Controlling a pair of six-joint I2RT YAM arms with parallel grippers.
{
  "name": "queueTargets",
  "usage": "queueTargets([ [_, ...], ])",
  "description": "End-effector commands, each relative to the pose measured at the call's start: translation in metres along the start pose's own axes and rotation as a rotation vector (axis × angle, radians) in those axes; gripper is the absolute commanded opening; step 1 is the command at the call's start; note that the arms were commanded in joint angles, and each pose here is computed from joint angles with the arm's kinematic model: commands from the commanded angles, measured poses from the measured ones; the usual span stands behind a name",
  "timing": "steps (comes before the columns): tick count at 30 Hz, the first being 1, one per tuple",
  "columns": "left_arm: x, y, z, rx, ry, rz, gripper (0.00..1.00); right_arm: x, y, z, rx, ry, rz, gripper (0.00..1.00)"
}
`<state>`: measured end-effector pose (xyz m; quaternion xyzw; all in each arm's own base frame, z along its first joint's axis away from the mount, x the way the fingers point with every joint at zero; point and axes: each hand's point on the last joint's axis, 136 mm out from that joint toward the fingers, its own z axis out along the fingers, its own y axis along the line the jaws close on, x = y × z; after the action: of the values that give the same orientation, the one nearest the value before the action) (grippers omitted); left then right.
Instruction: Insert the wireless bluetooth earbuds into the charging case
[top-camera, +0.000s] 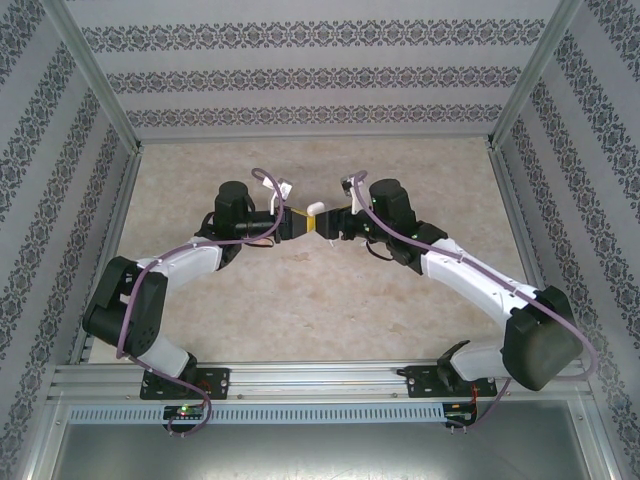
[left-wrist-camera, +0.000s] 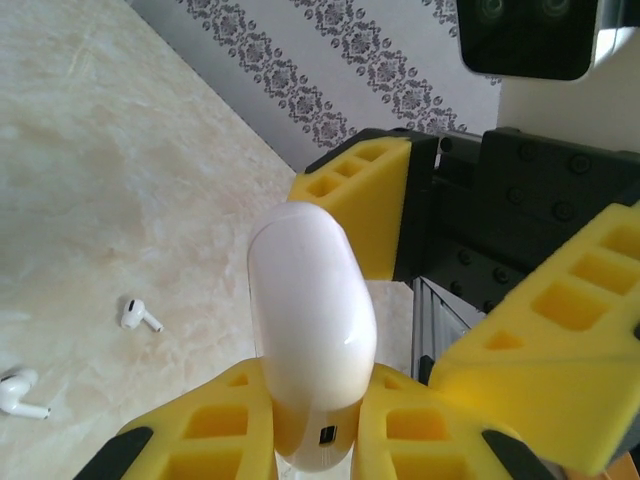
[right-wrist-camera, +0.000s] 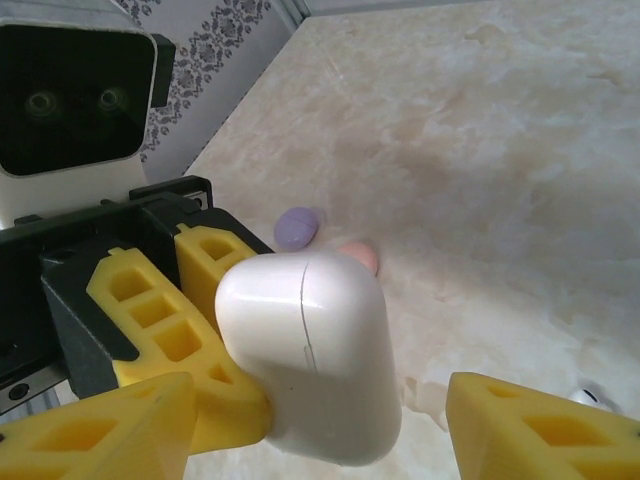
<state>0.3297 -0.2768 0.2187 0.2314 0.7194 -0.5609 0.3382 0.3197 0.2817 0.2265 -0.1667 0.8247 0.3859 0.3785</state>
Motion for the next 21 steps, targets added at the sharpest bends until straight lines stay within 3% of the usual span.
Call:
queueTargets([
  [1,-0.015,-0.029,-0.002,0.055,-0.011,0.099,0.00,-0.011,-0.004,0.000,-0.003,-0.037,-0.033,0.65],
  [12,-0.027,-0.053,-0.011,0.082,-0.039,0.154,0.00,0.011,-0.065,-0.001,0.060,-0.039,0.119,0.57],
  [21,-0.029,-0.054,-0.010,0.089,-0.045,0.162,0.00,0.002,-0.023,-0.041,-0.078,-0.088,0.115,0.58],
])
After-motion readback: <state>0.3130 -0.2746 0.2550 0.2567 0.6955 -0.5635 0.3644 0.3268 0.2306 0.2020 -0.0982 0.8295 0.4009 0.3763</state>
